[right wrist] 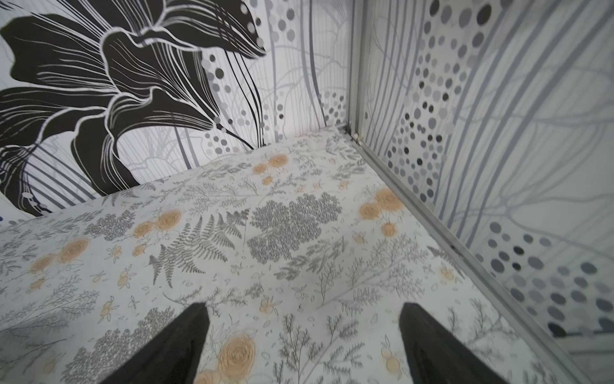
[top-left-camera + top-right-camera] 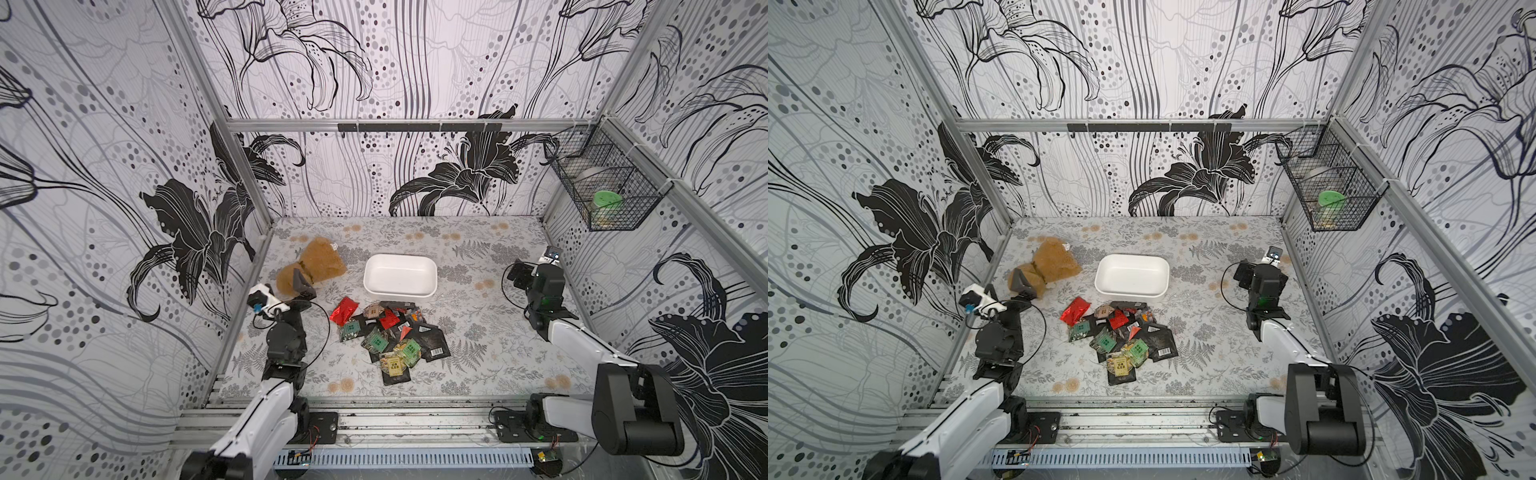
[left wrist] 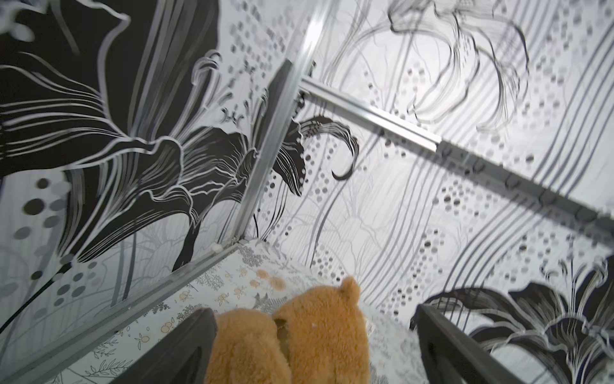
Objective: Put the tea bags into the storage box
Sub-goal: Pick up the tea bag from the center of the board.
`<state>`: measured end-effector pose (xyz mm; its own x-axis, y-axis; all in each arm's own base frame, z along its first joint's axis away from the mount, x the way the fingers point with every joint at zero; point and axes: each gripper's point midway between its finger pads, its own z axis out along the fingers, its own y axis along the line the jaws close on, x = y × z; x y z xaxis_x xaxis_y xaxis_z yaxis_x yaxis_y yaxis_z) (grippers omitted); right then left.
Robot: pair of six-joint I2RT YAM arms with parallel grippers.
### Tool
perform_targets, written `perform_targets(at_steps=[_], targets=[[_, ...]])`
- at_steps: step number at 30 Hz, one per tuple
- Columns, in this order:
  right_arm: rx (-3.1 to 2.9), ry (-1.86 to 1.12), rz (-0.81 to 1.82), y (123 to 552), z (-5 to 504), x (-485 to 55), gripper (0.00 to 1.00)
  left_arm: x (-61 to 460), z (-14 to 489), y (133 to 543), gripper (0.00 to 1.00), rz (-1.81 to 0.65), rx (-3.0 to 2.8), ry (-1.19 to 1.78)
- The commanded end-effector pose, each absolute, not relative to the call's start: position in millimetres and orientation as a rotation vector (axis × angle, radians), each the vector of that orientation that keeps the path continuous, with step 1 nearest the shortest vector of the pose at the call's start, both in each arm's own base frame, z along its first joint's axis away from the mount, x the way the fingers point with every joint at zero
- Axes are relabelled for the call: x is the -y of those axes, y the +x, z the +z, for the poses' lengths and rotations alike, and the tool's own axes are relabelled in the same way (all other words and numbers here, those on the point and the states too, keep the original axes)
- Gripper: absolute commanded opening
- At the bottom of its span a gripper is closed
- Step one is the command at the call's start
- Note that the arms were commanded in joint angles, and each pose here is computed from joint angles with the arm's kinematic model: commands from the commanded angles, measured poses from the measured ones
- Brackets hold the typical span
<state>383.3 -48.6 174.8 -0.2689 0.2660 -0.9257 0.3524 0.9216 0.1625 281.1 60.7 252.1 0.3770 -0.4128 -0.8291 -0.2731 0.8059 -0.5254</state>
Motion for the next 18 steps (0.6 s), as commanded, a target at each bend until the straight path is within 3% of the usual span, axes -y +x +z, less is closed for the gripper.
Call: perform_targets(at_steps=[1, 5, 13, 18], targets=[[-1.939, 0.708, -0.017, 344, 145, 53, 0.95, -74, 212, 265, 0.97, -0.153, -1.238, -0.865], [-1.918, 0.721, 0.088, 326, 167, 43, 0.95, -45, 217, 273, 0.97, -0.32, -1.328, -0.768], [-2.033, 0.323, 0.519, 300, 223, -40, 0.96, 54, 187, 313, 1.0, -0.722, -1.883, -0.575], [-1.983, 0.179, 0.849, 275, 249, -86, 0.96, 133, 173, 295, 1.0, -0.895, -2.075, -0.363]])
